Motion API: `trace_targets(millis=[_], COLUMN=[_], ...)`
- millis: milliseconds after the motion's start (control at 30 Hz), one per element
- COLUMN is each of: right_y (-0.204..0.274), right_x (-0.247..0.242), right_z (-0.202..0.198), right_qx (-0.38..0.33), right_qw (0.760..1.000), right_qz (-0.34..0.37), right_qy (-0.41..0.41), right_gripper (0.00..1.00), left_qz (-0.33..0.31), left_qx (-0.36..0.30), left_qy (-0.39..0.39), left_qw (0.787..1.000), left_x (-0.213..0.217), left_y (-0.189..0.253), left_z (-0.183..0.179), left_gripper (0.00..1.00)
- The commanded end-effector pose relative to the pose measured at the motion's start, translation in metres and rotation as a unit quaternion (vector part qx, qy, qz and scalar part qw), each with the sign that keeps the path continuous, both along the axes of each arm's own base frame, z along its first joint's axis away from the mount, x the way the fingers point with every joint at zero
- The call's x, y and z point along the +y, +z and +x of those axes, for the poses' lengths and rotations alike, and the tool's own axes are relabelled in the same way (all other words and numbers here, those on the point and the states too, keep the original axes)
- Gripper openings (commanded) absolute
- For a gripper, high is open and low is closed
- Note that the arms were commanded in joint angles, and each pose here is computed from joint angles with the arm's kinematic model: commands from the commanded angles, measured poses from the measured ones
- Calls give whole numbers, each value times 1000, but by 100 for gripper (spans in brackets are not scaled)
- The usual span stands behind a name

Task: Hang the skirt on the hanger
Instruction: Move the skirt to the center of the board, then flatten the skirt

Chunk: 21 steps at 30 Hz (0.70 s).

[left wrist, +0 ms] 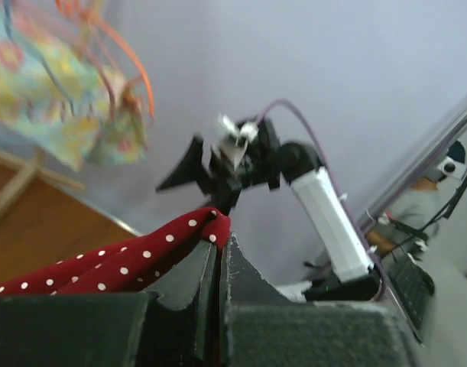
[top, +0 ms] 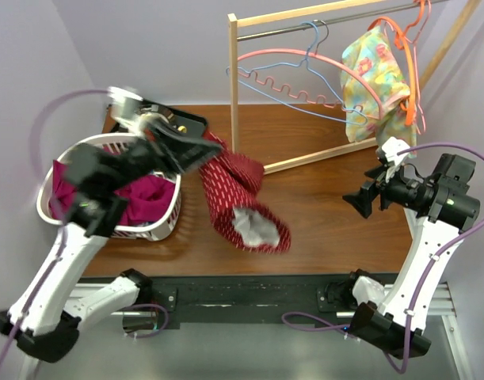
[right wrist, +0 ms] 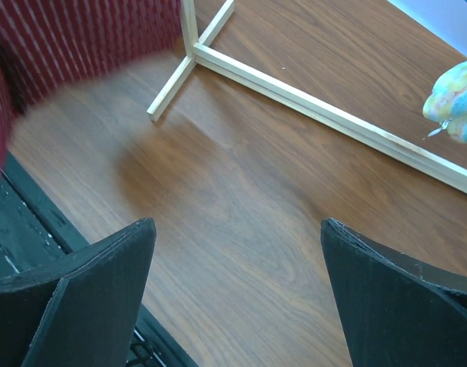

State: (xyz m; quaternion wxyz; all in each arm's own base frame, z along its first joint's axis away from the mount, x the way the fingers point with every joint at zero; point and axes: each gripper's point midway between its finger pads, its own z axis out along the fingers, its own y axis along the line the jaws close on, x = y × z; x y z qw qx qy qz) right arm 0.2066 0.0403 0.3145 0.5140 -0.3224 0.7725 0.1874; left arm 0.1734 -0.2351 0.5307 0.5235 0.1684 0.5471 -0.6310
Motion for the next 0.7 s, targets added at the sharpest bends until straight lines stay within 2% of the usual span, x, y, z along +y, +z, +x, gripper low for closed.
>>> trace_targets(millis=[0, 33, 67, 233, 400, 500, 533, 567, 667], right_y=[-5, -10, -14, -49, -76, -90, -100, -104, -121], right_x=[9, 11, 12, 21, 39, 53, 61, 65, 80], right_z=[-12, -13, -15, -25, -24, -22, -26, -27, -33], right_qx=[20, 27, 31, 60, 76, 90, 102, 105, 114], right_qw=[999, 999, 999, 993, 983, 977, 972, 970, 958], right_qz=[15, 17, 16, -3, -23, -22, -25, -27, -36], right_qy=[25, 32, 40, 104, 165, 191, 209, 218, 260], right_gripper=[93, 93, 93, 93, 92, 92, 91, 91, 91], left_qz=[40, 48, 45, 24, -1, -2, 11, -3, 0], left_qx=[114, 130, 156, 204, 247, 289, 311, 323, 352], left_qy=[-59, -81, -69, -37, 78, 162, 187, 212, 246], left_qw=[991, 987, 984, 978, 966, 943, 932, 922, 903], left_x=[-71, -88, -97, -109, -84, -59, -50, -39, -19], left_y=[-114, -146, -165, -220, -247, -277, -299, -302, -329], left_z=[10, -1, 6, 20, 52, 68, 71, 76, 86], left_gripper=[0, 0, 0, 0, 0, 0, 0, 0, 0])
